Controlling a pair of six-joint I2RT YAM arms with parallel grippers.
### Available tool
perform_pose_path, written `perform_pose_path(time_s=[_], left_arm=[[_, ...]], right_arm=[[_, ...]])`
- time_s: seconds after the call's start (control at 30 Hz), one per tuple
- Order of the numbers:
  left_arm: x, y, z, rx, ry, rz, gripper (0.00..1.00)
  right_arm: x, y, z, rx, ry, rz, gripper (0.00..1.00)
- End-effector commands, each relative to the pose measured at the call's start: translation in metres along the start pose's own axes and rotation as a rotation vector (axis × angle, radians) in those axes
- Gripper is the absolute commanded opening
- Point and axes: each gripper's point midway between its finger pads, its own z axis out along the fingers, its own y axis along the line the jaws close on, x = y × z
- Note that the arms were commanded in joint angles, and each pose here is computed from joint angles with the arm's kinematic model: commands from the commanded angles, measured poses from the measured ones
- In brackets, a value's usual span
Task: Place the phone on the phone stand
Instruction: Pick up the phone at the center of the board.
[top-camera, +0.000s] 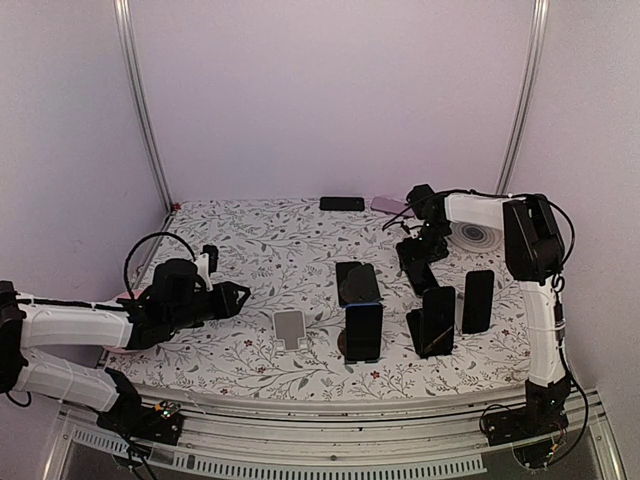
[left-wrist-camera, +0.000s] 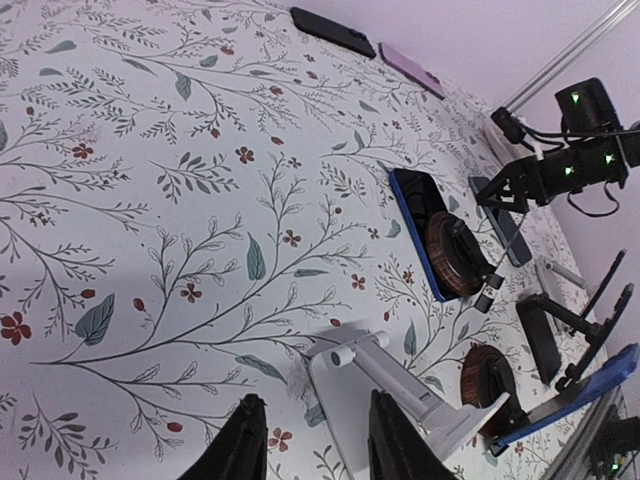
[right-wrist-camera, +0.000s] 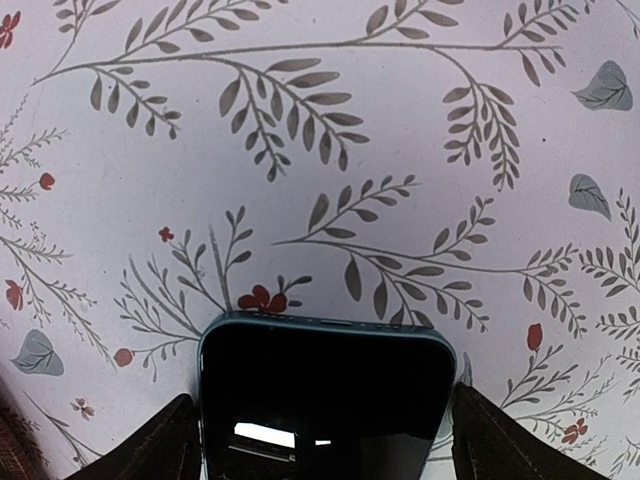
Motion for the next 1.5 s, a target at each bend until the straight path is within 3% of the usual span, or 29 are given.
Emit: perform_pose_path(time_s=[0.0, 0.2, 0.47, 1.47], left_arm=[[-0.007, 0.001, -0.002, -0.006, -0.017, 0.001, 0.35], [-0.009, 0.001, -0.004, -0.01, -0.022, -0.001, 0.35], [-0.01, 0.0, -0.006, -0.008, -0.026, -0.004, 0.36], [-0.016, -0.013, 0.002, 0.033, -0.017, -0.004, 0.36]], right_arm=[[0.031, 0.001, 0.033, 0.045, 0.124, -0.025, 0.82], [0.02, 0.006, 0.028, 0.02, 0.087, -0.003, 0.74], [-0.001, 0.008, 0.017, 0.006, 0.036, 0.022, 0.71], [-0.07, 0.059, -0.063, -0.073, -0.24, 0.02, 0.69]])
